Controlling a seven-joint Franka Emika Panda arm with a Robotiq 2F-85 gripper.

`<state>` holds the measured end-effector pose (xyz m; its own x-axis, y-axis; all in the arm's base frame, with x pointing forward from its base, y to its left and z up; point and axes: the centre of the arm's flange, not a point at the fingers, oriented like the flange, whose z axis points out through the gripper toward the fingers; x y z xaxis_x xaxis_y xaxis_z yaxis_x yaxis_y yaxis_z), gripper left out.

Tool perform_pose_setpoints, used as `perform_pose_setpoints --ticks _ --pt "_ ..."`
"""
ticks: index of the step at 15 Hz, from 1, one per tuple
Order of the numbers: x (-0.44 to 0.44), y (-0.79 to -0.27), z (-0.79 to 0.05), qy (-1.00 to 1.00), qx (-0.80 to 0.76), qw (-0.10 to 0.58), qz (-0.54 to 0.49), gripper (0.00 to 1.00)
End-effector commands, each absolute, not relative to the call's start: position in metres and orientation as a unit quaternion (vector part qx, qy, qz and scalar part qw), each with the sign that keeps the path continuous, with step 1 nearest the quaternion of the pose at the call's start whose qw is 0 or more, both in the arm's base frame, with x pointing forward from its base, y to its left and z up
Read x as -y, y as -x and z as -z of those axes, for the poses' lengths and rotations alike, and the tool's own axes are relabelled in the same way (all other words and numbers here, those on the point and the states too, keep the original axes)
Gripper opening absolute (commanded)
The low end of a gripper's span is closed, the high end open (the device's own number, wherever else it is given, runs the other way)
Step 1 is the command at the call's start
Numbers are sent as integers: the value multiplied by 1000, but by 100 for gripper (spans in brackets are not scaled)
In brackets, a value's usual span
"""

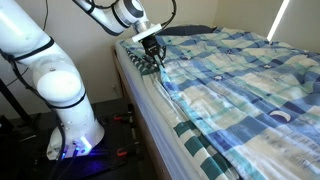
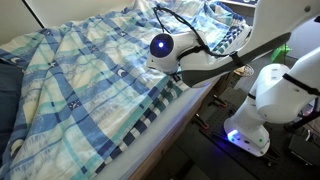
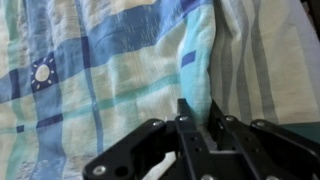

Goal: Take the top bedding off the bed

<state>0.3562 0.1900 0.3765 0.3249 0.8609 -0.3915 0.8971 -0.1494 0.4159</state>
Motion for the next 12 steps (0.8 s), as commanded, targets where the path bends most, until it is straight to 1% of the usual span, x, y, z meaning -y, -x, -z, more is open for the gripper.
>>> perform_pose_setpoints --ticks 1,6,8,12 --pt "-186 -357 -390 -751 -575 322 34 0" --pt "-183 -365 -396 -752 -571 327 27 2" --pt "-174 -375 -403 -774 -541 329 15 2" --pt "-125 -405 -428 -830 -444 337 -5 2"
